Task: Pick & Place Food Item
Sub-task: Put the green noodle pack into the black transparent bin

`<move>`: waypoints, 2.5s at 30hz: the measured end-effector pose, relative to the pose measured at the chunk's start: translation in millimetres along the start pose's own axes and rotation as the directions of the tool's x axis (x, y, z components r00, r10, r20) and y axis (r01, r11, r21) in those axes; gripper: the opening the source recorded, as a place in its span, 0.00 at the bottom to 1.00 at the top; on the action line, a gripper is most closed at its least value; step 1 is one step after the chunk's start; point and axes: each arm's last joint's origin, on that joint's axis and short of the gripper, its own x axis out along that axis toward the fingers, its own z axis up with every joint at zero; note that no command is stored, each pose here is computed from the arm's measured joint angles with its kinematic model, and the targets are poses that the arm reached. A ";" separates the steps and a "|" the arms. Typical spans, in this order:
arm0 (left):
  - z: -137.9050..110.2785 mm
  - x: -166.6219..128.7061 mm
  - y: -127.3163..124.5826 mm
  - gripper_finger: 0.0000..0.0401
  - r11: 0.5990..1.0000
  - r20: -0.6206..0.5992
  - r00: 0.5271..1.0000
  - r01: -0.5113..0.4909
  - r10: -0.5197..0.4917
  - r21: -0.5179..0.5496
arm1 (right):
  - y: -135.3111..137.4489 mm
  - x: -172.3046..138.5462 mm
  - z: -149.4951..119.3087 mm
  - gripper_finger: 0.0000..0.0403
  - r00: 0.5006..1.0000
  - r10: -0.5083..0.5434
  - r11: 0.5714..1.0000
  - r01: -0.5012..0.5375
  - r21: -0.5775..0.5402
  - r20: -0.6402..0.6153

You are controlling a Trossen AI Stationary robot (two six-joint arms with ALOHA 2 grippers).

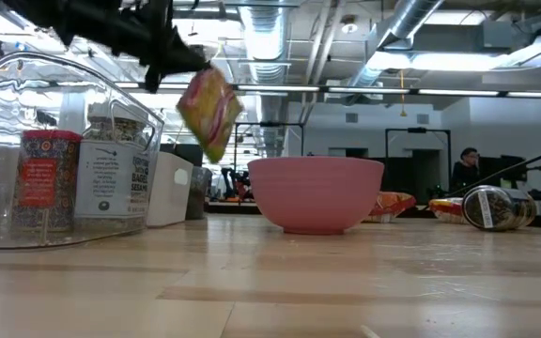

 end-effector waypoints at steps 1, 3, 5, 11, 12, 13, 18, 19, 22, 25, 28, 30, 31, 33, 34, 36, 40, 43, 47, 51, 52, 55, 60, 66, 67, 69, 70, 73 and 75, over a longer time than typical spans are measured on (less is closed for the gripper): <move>-3.2 -0.1 6.3 0.00 1.000 -0.010 1.000 -0.006 0.006 -0.012 | 0.0 0.0 0.2 0.60 1.000 -0.004 1.000 0.004 -0.004 0.003; -6.7 -0.2 17.2 0.00 0.999 -0.013 1.000 -0.017 0.016 -0.040 | -0.1 0.0 0.5 0.60 1.000 -0.010 1.000 0.010 -0.006 0.007; -7.0 -1.1 26.6 0.00 0.998 0.001 1.000 -0.029 0.029 -0.064 | -0.2 0.0 0.6 0.60 1.000 -0.013 1.000 0.013 -0.009 0.008; -14.5 -4.6 52.6 0.00 0.988 -0.026 0.997 -0.074 0.072 -0.134 | 0.1 -0.6 0.6 0.59 1.000 -0.011 1.000 0.011 -0.013 0.009; -16.3 -5.6 56.3 0.00 0.986 -0.034 0.997 -0.071 0.066 -0.149 | 0.1 -0.7 0.6 0.59 1.000 -0.011 1.000 0.011 -0.013 0.009; -18.2 -6.5 59.8 0.00 0.985 -0.042 0.997 -0.070 0.065 -0.160 | 0.1 -0.8 0.6 0.59 1.000 -0.011 1.000 0.011 -0.013 0.009; -29.5 -11.3 74.1 0.00 0.973 -0.111 0.989 -0.120 0.100 -0.196 | 0.1 -0.7 0.6 0.59 1.000 -0.011 1.000 0.011 -0.013 0.009; -31.4 -12.4 76.8 0.00 0.971 -0.128 0.985 -0.138 0.114 -0.197 | 0.1 -0.7 0.7 0.59 1.000 -0.011 1.000 0.011 -0.012 0.009; -35.8 -16.1 84.8 0.00 0.962 -0.175 0.973 -0.187 0.153 -0.199 | 0.1 -0.7 0.7 0.59 1.000 -0.011 1.000 0.011 -0.012 0.009; -37.2 -19.7 92.1 0.00 0.953 -0.194 0.963 -0.227 0.189 -0.199 | 0.1 -0.7 0.7 0.59 1.000 -0.011 1.000 0.011 -0.012 0.009; -40.1 -23.2 98.0 0.00 0.947 -0.227 0.949 -0.264 0.221 -0.183 | 0.1 -0.6 0.7 0.59 1.000 -0.011 1.000 0.011 -0.012 0.009; -43.1 -26.0 101.7 0.00 0.944 -0.259 0.936 -0.287 0.240 -0.164 | 0.0 -0.5 0.7 0.59 1.000 -0.011 1.000 0.011 -0.012 0.009; -44.3 -27.4 103.6 0.00 0.943 -0.273 0.929 -0.296 0.249 -0.148 | 0.0 -0.5 0.7 0.59 1.000 -0.011 1.000 0.011 -0.012 0.009; -46.7 -29.7 106.7 0.00 0.944 -0.298 0.917 -0.309 0.264 -0.115 | 0.0 -0.5 0.7 0.59 1.000 -0.011 1.000 0.011 -0.012 0.009; -48.1 -29.7 108.1 0.00 0.945 -0.310 0.912 -0.311 0.268 -0.099 | 0.0 -0.5 0.7 0.59 1.000 -0.011 1.000 0.011 -0.012 0.009; -51.9 -28.0 109.9 0.00 0.946 -0.341 0.901 -0.313 0.269 -0.080 | 0.0 -0.5 0.7 0.59 1.000 -0.011 1.000 0.011 -0.012 0.009; -59.6 -19.0 115.8 0.00 0.947 -0.384 0.885 -0.312 0.263 -0.071 | -0.5 1.3 0.8 0.59 1.000 -0.018 1.000 0.018 -0.014 0.007; -66.6 -9.6 121.9 0.00 0.947 -0.409 0.875 -0.313 0.259 -0.070 | -0.7 2.1 0.9 0.59 1.000 -0.020 1.000 0.020 -0.018 0.006; -69.9 -0.1 128.4 0.02 0.947 -0.395 0.879 -0.315 0.266 -0.064 | -0.7 2.1 1.0 0.59 1.000 -0.019 0.999 0.019 -0.027 0.006; -64.1 2.6 130.1 0.08 0.943 -0.332 0.894 -0.332 0.302 -0.037 | -0.6 2.1 0.9 0.59 1.000 -0.017 0.999 0.017 -0.028 0.005; -62.7 2.4 129.8 0.09 0.943 -0.320 0.897 -0.332 0.304 -0.034 | -0.6 2.1 0.9 0.59 1.000 -0.015 0.999 0.015 -0.028 0.004; -56.9 -0.3 128.1 0.16 0.939 -0.283 0.903 -0.343 0.323 -0.021 | -0.4 2.1 0.8 0.59 1.000 -0.010 1.000 0.010 -0.028 0.002; -48.3 -8.1 122.0 0.27 0.940 -0.240 0.914 -0.341 0.328 -0.015 | -0.4 2.1 0.8 0.59 1.000 -0.008 1.000 0.008 -0.028 0.001; -35.6 -18.8 109.7 0.35 0.953 -0.164 0.941 -0.303 0.295 -0.026 | -0.1 2.1 0.8 0.59 1.000 -0.001 1.000 0.001 -0.026 -0.002; -34.1 -18.8 105.2 0.35 0.965 -0.156 0.955 -0.260 0.253 -0.023 | -0.1 2.1 0.8 0.59 1.000 -0.001 1.000 0.001 -0.026 -0.002; -34.4 -15.9 94.4 0.34 0.986 -0.165 0.973 -0.163 0.159 -0.012 | -0.1 2.1 0.8 0.59 1.000 -0.001 1.000 0.001 -0.026 -0.002; -35.9 -13.9 89.4 0.32 0.992 -0.177 0.976 -0.128 0.126 0.001 | -0.1 2.1 0.8 0.59 1.000 -0.001 1.000 0.001 -0.026 -0.002; -42.0 -5.1 77.5 0.25 0.995 -0.211 0.972 -0.096 0.102 0.039 | -0.6 3.5 0.9 0.59 1.000 -0.006 1.000 0.006 -0.029 -0.003; -47.4 2.5 70.3 0.19 0.992 -0.230 0.966 -0.109 0.121 0.064 | -0.6 3.7 1.0 0.59 1.000 -0.007 1.000 0.007 -0.028 -0.003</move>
